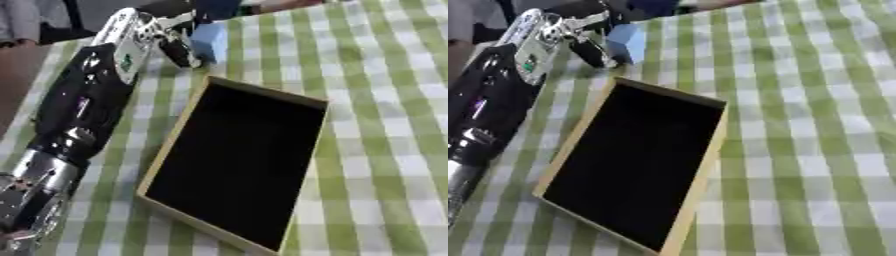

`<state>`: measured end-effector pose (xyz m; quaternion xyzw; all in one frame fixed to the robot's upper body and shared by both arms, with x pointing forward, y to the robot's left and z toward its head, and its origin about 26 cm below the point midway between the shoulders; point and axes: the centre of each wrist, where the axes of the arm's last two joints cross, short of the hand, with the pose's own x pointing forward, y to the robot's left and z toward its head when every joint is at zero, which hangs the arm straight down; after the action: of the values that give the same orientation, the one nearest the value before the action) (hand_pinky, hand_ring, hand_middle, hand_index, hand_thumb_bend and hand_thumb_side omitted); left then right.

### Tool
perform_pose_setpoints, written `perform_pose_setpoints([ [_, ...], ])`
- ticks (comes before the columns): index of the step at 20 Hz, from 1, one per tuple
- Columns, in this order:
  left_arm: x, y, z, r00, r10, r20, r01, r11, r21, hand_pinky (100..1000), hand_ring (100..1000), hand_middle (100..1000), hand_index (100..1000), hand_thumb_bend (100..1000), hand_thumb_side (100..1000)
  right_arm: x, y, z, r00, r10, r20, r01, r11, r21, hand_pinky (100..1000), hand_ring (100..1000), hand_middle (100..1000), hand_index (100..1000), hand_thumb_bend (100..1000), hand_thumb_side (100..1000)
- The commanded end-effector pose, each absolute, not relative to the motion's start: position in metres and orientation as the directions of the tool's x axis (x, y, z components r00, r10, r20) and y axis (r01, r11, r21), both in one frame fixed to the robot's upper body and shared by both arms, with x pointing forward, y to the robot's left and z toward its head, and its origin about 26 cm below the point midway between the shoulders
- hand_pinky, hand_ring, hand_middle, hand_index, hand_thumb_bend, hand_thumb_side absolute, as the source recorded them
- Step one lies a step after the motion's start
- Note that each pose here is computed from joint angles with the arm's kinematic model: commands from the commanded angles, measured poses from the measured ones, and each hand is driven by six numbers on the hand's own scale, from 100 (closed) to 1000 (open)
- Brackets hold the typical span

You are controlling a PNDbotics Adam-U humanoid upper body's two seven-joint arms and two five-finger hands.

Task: Pick up objects on the table and place them in the box.

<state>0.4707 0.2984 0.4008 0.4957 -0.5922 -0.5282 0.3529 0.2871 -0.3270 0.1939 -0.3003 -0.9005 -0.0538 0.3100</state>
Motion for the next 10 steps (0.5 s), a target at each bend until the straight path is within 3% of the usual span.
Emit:
perform_pose_setpoints([
  [1, 0.4635, 0.3056, 0.4153, -0.236, -0.964, -0.120, -0.272, -0.053, 0.961, 669, 629, 567, 670, 273, 126, 0.2837, -0.3281, 0.1996, -0.635, 0.515, 0.576, 0.578, 0.811, -0.087, 664, 708, 610, 816, 100, 1000],
  [10, 0.4615, 0.3044, 0.4184, -0.235, -0.964, -0.125, -0.273, -0.058, 0.960, 659, 618, 567, 674, 203, 115, 0.2823, -0.3310, 0.1987, -0.629, 0.520, 0.578, 0.584, 0.806, -0.090, 663, 707, 610, 815, 100, 1000],
])
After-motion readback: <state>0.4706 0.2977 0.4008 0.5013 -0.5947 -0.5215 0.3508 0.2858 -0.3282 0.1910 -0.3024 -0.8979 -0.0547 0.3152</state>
